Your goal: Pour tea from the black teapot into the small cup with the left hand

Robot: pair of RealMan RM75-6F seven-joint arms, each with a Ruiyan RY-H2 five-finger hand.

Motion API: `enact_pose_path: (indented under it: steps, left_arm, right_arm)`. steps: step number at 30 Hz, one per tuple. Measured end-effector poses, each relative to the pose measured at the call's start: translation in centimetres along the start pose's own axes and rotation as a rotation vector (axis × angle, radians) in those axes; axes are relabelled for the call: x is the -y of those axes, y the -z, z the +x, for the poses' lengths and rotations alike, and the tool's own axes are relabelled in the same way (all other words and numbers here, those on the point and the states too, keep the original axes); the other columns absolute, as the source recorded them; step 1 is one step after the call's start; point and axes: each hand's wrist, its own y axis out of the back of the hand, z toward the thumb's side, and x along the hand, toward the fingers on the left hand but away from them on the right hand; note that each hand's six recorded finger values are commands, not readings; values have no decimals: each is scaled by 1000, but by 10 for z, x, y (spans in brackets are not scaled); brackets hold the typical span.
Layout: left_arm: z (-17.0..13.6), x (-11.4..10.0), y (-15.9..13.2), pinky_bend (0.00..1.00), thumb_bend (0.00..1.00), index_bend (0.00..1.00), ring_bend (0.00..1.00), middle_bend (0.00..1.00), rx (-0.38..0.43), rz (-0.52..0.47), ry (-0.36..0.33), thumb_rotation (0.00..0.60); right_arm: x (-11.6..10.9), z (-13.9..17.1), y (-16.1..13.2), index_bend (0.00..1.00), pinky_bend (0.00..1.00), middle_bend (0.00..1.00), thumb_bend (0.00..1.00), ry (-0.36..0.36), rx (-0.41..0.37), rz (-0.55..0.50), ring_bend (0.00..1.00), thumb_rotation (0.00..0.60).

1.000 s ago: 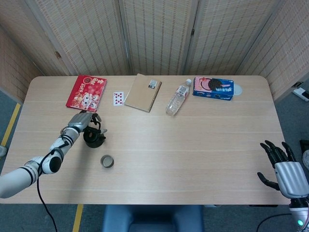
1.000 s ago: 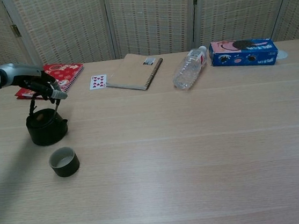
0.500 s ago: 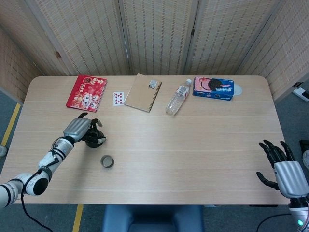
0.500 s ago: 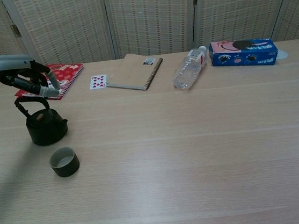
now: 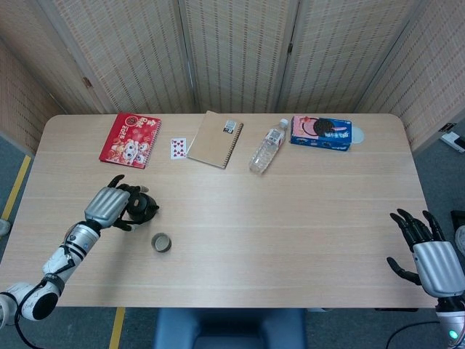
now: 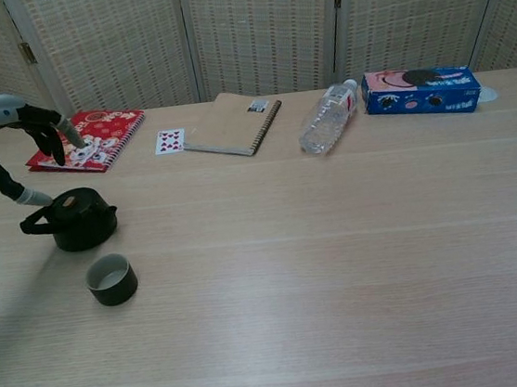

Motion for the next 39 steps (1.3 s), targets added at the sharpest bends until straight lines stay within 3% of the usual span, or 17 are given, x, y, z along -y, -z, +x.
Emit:
enact_pose_path:
  steps: [11,20,39]
  left_arm:
    - [5,28,-1,0,188,89,117,150,-22,126,72,600]
    - [21,40,5,0,188,80,107,142,-41,182,75,600]
    - [68,35,32,0,189,113,127,147,-106,267,68,600]
  right_arm:
    - [0,2,3,100,20,124,282,6,8,-2,186,590]
    - [1,3,6,104,20,124,282,4,17,-3,186,595]
    - [4,3,9,112,20,124,282,-8,28,-5,188,600]
